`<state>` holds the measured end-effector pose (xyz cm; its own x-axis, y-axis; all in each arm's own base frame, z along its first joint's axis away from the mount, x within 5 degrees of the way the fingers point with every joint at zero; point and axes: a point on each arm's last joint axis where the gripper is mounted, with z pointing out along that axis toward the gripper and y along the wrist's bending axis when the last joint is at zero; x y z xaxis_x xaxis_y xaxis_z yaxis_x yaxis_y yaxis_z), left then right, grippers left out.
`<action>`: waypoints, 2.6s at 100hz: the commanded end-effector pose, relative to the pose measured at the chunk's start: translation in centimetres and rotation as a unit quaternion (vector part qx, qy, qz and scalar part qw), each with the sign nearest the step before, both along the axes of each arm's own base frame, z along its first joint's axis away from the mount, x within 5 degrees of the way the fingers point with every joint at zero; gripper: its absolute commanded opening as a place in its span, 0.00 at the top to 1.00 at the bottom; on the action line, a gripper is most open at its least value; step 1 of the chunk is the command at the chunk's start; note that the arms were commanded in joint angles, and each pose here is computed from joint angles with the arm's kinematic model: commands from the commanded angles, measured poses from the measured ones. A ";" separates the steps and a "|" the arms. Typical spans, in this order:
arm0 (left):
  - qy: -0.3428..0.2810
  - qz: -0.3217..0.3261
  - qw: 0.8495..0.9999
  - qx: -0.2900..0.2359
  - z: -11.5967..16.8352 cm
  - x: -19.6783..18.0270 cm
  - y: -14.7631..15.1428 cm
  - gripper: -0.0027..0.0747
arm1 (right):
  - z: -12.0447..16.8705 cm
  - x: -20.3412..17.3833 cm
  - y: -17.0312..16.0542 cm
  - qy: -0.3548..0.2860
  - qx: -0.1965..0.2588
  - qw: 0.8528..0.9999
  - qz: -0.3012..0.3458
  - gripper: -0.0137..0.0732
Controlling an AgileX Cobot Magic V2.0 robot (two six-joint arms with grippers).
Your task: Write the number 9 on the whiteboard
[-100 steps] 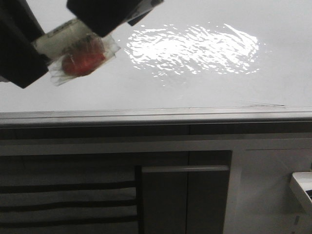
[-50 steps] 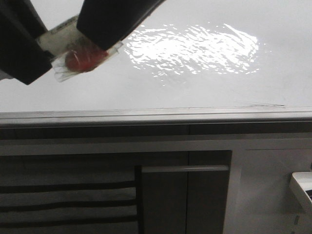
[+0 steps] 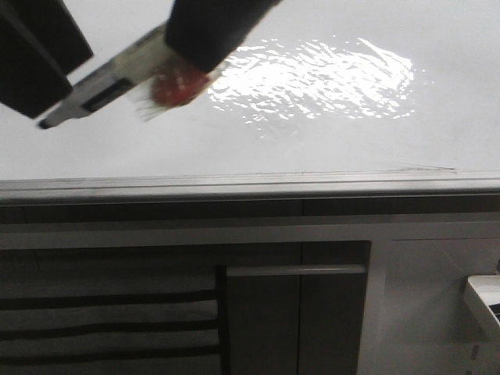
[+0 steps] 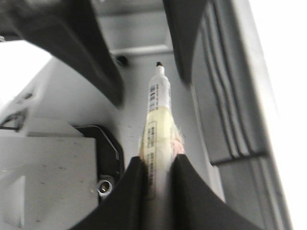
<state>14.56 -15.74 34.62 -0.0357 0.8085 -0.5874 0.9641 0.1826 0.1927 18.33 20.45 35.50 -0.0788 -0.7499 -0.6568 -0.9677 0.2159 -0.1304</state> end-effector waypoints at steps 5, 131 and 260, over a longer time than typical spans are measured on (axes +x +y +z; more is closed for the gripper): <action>-0.046 0.081 0.993 -0.069 3.5 -0.1 2.2 0.44 | 3.6 -0.2 -2.4 -0.052 0.009 0.993 -0.105 0.90; -0.070 0.320 0.917 -0.228 1.5 -1.1 9.1 0.44 | -1.6 6.5 -10.1 0.039 0.195 0.876 -0.440 0.90; -0.073 0.298 0.927 -0.217 2.3 -0.7 8.7 0.44 | -1.5 3.0 -8.0 0.063 0.105 0.932 -0.342 0.90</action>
